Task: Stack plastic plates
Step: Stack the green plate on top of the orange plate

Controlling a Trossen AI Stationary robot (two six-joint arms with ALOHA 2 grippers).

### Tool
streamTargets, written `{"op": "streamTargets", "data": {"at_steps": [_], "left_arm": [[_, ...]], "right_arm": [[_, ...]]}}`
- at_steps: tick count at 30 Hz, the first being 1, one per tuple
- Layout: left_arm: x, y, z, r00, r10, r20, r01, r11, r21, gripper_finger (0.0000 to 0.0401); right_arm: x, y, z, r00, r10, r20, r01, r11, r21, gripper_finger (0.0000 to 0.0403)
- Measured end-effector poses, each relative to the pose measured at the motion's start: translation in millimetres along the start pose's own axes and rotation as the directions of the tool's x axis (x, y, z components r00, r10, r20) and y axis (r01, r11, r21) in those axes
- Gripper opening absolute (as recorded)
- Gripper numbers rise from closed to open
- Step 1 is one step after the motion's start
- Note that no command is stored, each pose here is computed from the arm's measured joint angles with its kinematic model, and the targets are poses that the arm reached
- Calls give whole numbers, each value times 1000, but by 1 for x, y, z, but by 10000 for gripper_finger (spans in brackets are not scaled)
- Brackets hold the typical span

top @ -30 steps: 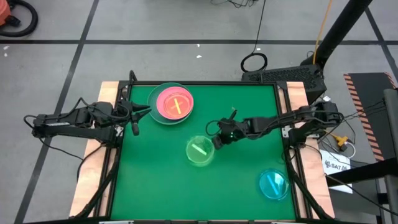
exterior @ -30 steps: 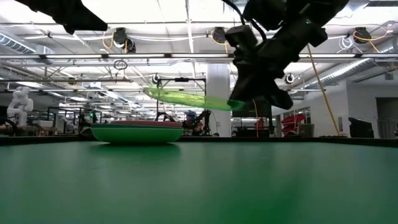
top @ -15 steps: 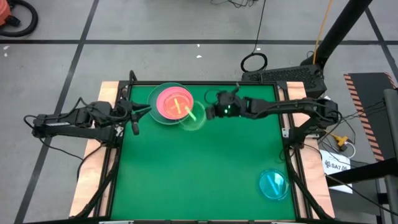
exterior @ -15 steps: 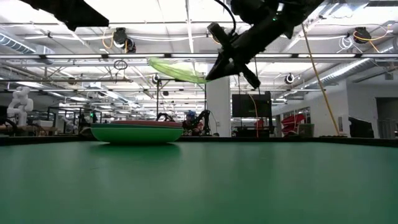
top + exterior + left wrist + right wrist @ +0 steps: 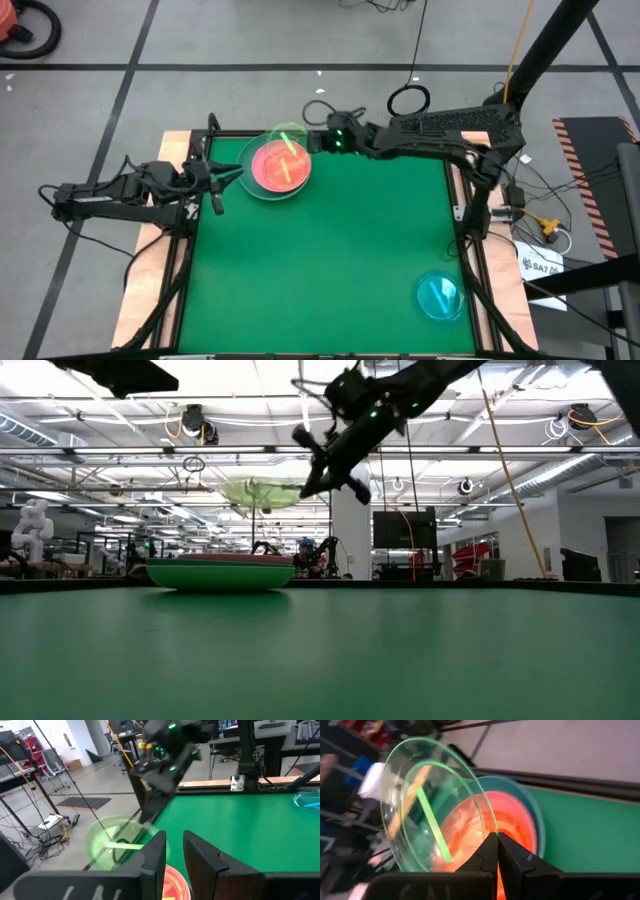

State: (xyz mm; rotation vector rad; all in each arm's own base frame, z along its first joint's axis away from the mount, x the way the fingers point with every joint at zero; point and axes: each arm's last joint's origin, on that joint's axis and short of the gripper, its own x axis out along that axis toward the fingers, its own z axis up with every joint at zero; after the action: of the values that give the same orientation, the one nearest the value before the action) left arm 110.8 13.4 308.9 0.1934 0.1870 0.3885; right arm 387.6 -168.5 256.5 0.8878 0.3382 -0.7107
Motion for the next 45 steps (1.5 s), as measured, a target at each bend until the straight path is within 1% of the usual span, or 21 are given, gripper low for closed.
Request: {"op": "streamTargets", "data": {"at_steps": [3, 9, 13, 16, 20, 24, 27, 36, 45], "left_arm": [[0, 0, 0, 1000, 1, -1, -1, 1000, 4, 74], [0, 0, -1, 1000, 0, -7, 0, 1000, 7, 74], [0, 0, -1, 1000, 2, -15, -1, 1000, 16, 74], [0, 0, -2, 1000, 1, -21, -1, 1000, 19, 74], [0, 0, -2, 1000, 2, -22, -2, 1000, 19, 74], [0, 0, -2, 1000, 2, -23, -2, 1000, 19, 74], [0, 0, -2, 1000, 2, -23, -2, 1000, 18, 74], [0, 0, -2, 1000, 2, -24, -2, 1000, 16, 74], [0, 0, -2, 1000, 2, -24, -2, 1000, 19, 74]], "right_arm": [[20, -3, 10, 999, -35, -21, 35, 999, 12, 0], [50, -2, 24, 993, -7, -121, 13, 999, 46, 0], [63, -1, 25, 981, -41, -188, 52, 997, 57, 0], [69, -1, 23, 968, -88, -235, 104, 993, 53, 0], [73, -2, 18, 949, -114, -293, 137, 989, 60, 0], [76, -5, 5, 922, -165, -350, 195, 979, 53, 0], [73, -3, -1, 914, -211, -346, 235, 972, 28, 0], [74, -1, -1, 919, -208, -336, 232, 972, 33, 4], [74, -1, -1, 919, -211, -334, 232, 972, 24, 50]]}}
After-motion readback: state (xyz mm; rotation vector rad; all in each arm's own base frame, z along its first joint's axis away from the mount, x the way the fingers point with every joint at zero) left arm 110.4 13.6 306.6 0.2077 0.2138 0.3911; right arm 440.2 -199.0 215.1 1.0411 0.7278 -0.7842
